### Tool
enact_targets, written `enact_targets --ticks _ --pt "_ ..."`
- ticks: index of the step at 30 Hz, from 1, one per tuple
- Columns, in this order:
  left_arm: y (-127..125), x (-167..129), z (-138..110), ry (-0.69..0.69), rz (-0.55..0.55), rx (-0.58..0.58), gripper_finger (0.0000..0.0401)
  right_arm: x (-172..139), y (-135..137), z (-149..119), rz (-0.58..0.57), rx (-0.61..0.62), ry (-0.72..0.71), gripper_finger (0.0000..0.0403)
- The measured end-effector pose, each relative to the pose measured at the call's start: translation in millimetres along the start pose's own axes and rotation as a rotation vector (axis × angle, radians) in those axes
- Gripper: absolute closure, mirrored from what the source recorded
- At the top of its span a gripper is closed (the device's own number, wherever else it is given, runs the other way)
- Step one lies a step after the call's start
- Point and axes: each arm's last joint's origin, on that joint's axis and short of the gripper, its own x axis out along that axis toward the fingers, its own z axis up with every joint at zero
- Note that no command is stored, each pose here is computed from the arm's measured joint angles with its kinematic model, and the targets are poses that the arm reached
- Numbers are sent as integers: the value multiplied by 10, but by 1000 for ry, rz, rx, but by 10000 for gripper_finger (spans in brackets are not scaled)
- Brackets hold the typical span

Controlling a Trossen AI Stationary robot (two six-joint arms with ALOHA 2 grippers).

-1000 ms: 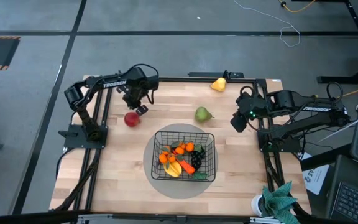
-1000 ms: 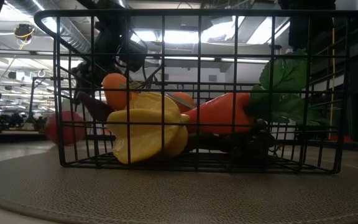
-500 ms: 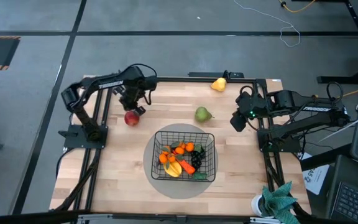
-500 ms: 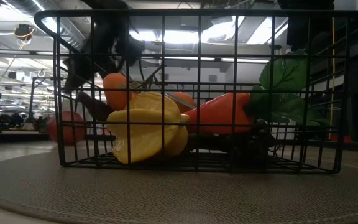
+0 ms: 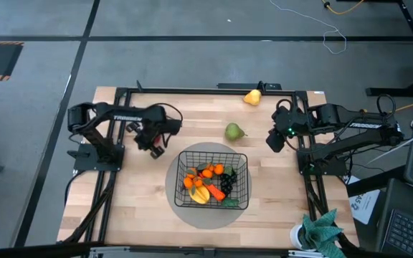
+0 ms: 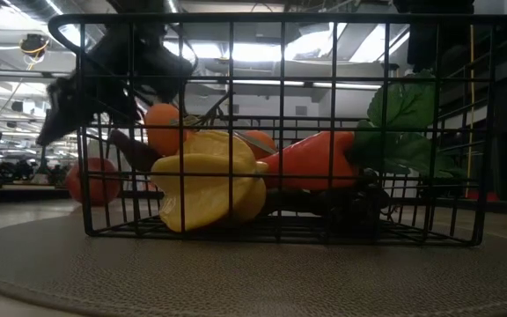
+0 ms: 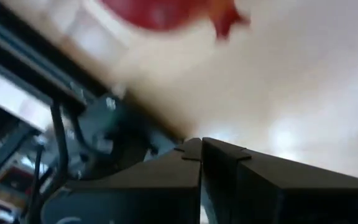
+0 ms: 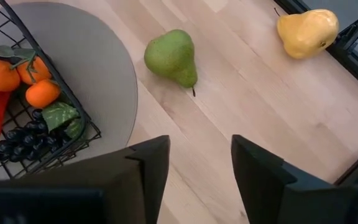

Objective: Build produce basket
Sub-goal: Put the pomegranate into the wire basket

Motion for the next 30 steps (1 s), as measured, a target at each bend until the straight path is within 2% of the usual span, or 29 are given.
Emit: enact_targets --ticks 5,9,19,30 --pt "-37 114 102 -117 3 -8 400 0 0 1 0 -19 -1 242" --pt "-45 172 215 -197 -47 -27 401 0 2 3 2 -17 -3 242" --pt "-19 160 276 -225 -69 -1 401 0 2 3 2 -16 -4 242" --pt "-56 -211 301 -316 -106 100 401 0 7 9 6 -15 -10 242"
